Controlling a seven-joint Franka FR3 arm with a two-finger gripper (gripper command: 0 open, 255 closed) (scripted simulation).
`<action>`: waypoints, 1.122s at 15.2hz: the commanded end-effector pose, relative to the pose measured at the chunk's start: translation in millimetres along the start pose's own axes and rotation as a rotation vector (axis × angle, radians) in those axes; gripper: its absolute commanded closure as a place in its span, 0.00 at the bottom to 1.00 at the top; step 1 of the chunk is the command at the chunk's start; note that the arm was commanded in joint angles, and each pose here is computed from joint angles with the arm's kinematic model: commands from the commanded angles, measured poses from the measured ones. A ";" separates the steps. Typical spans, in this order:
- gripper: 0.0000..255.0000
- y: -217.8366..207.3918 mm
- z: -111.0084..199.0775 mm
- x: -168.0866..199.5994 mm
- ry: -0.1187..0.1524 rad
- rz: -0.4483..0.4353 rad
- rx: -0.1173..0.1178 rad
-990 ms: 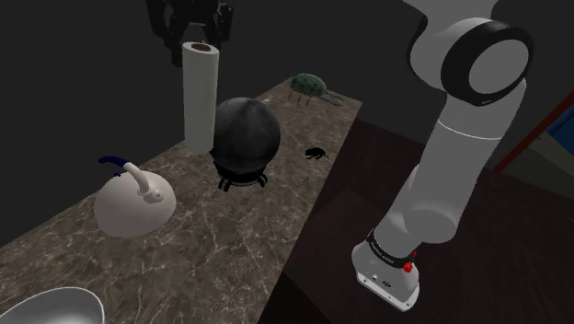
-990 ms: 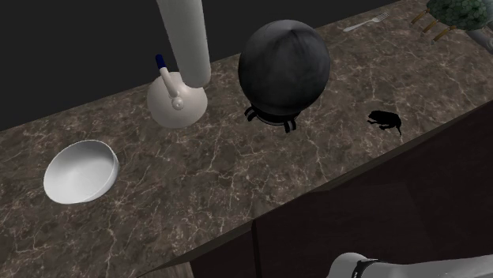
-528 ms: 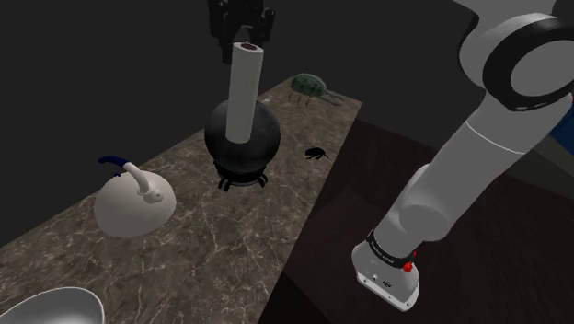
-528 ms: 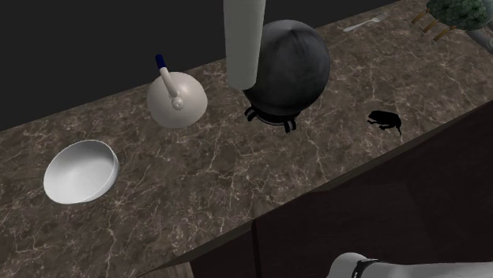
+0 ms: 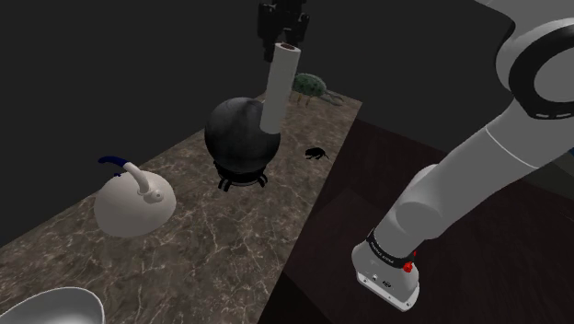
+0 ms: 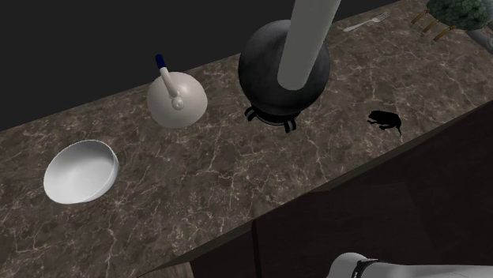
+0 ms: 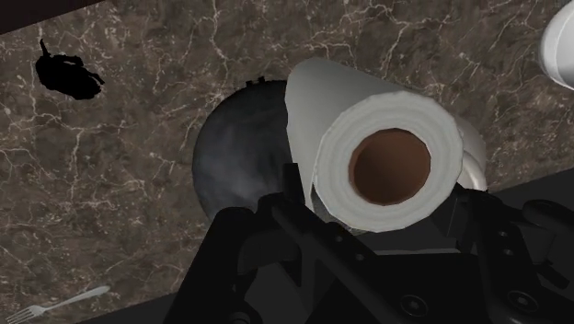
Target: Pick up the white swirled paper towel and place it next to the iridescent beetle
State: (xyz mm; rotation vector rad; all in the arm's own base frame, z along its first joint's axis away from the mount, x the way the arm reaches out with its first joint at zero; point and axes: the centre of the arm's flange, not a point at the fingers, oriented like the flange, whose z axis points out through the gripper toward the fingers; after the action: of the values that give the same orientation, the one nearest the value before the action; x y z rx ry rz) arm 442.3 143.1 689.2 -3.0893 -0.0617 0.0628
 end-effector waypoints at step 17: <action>1.00 216.5 -4.4 -45.9 0.000 -0.002 0.001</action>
State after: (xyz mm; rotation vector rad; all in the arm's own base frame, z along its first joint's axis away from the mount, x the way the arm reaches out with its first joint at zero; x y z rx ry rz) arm 405.9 -69.7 686.2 -3.0879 -0.0628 0.0631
